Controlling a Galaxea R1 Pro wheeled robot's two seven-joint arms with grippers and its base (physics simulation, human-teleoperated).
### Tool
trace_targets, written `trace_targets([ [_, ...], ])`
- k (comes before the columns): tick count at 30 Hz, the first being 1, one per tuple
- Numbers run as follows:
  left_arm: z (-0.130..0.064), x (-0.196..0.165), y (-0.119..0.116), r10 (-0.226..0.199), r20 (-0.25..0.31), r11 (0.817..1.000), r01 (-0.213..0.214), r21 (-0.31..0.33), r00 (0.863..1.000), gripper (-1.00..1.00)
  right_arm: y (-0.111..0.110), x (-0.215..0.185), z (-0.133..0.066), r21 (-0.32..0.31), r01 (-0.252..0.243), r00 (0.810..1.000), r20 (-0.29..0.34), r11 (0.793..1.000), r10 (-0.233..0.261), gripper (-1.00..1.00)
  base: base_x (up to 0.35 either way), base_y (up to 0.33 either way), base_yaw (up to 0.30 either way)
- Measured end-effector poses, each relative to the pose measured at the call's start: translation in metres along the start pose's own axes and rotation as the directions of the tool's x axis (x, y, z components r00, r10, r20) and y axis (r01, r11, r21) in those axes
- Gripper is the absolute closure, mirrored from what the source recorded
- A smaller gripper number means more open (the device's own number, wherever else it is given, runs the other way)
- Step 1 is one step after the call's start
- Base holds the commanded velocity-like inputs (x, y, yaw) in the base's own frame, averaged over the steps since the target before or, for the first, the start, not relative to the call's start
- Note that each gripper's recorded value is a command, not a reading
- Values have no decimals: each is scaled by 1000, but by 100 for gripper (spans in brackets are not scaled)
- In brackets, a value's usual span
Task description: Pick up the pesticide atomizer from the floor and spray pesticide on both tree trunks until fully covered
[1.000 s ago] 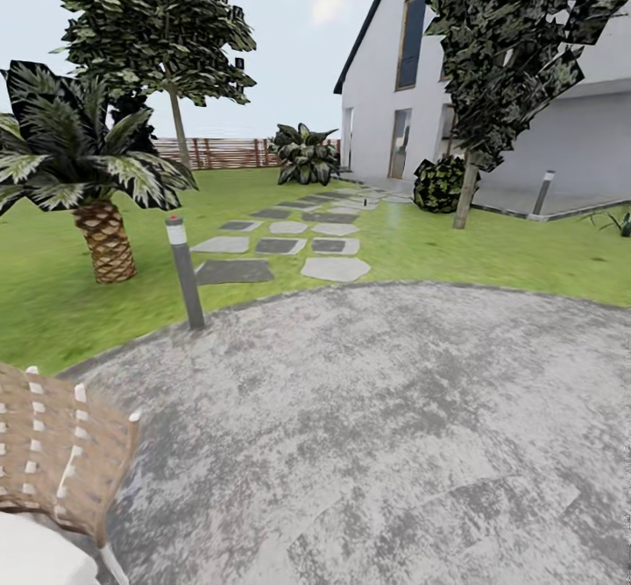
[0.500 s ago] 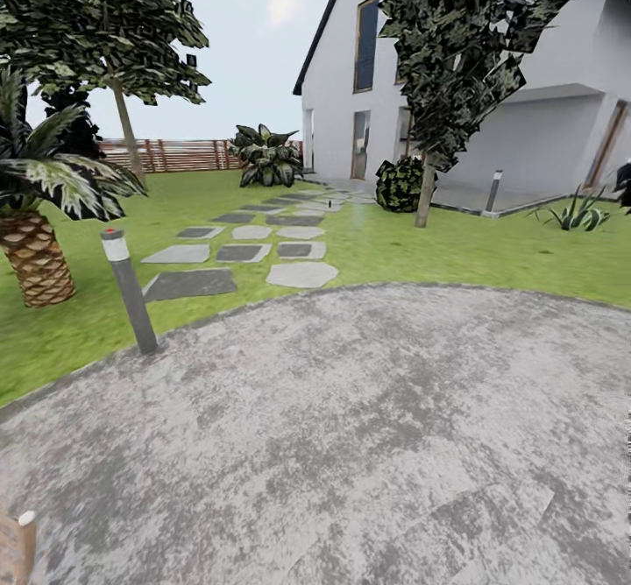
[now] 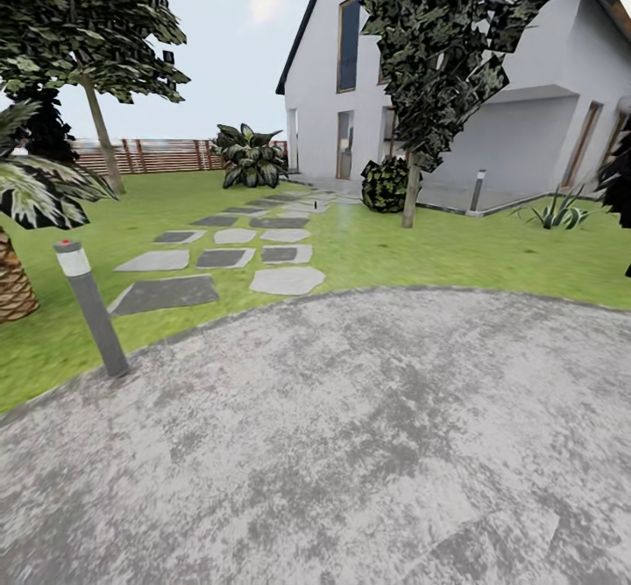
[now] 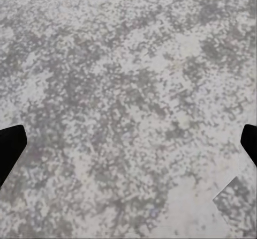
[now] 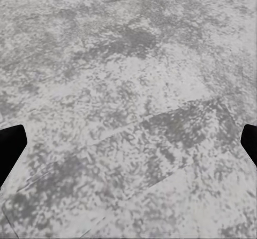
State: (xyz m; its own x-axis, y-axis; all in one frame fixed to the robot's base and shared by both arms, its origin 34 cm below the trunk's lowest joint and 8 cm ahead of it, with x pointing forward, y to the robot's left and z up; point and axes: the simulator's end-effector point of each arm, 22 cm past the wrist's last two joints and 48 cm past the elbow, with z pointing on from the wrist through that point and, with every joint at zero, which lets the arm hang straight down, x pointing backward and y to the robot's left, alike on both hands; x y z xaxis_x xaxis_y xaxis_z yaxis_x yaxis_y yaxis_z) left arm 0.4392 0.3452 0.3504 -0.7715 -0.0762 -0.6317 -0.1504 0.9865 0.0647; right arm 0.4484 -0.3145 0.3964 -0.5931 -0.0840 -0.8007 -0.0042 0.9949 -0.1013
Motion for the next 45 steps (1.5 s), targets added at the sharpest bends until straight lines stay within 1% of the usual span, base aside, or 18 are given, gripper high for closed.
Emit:
trace_targets([
  [11, 0, 0, 0, -4, 1, 1000, 4, -1, 1000, -100, -2, -1, 0, 5, -3, 1000, 3, 1000, 3, -100, 338, 0, 0],
  [15, 1, -6, 0, -8, 13, 1000, 8, -2, 1000, -100, -4, -2, 0, 10, -6, 1000, 6, 1000, 6, -100, 338, 0, 0],
  [17, 2, -11, -2, -9, 25, 1000, 9, 0, 1000, -100, -4, -2, 0, 11, -7, 1000, 7, 1000, 7, -100, 338, 0, 0],
  [18, 2, -18, -4, -10, 39, 1000, 10, 2, 999, -100, -4, -3, 1, 11, -7, 1000, 8, 1000, 7, -100, 338, 0, 0],
  [20, 4, -43, -5, -15, 91, 1000, 15, 1, 996, -100, -4, -3, 1, 11, -7, 1000, 8, 1000, 7, -100, 338, 0, 0],
  [21, 5, -49, -5, -15, 104, 1000, 15, 1, 994, -100, -3, -3, 0, 10, -7, 1000, 8, 1000, 7, -100, 338, 0, 0],
  [23, 5, -53, -5, -17, 112, 1000, 17, 1, 994, -100, -3, -2, 0, 8, -7, 1000, 7, 1000, 6, -100, 338, 0, 0],
  [26, 5, -57, -3, -41, 122, 999, 42, -2, 992, -100, -2, -2, 0, 8, -6, 1000, 5, 1000, 6, -100, 338, 0, 0],
  [29, 5, -58, 2, -52, 125, 999, 53, -8, 991, -100, -2, -1, 0, 7, -6, 1000, 4, 1000, 6, -100, 338, 0, 0],
  [32, 5, -57, 3, -51, 123, 999, 53, -8, 991, -100, -1, -1, 0, 2, -2, 1000, 4, 1000, 2, -100, 337, 0, 0],
  [34, 4, -46, 2, -53, 99, 999, 54, -4, 994, -100, -3, -1, 0, 5, -1, 1000, 4, 1000, 1, -100, 336, 0, 0],
  [36, 4, -41, 1, -55, 89, 998, 55, -3, 995, -100, -5, -2, 0, 10, -2, 1000, 6, 1000, 2, -100, 336, 0, 0],
  [41, 4, -38, 2, -54, 83, 999, 55, -4, 995, -100, -7, -3, 0, 12, -1, 1000, 7, 1000, 0, -100, 335, 0, 19],
  [45, 4, -37, 1, -50, 81, 999, 51, -2, 995, -100, -7, -2, 0, 14, -1, 1000, 5, 1000, 1, -100, 335, 0, 199],
])
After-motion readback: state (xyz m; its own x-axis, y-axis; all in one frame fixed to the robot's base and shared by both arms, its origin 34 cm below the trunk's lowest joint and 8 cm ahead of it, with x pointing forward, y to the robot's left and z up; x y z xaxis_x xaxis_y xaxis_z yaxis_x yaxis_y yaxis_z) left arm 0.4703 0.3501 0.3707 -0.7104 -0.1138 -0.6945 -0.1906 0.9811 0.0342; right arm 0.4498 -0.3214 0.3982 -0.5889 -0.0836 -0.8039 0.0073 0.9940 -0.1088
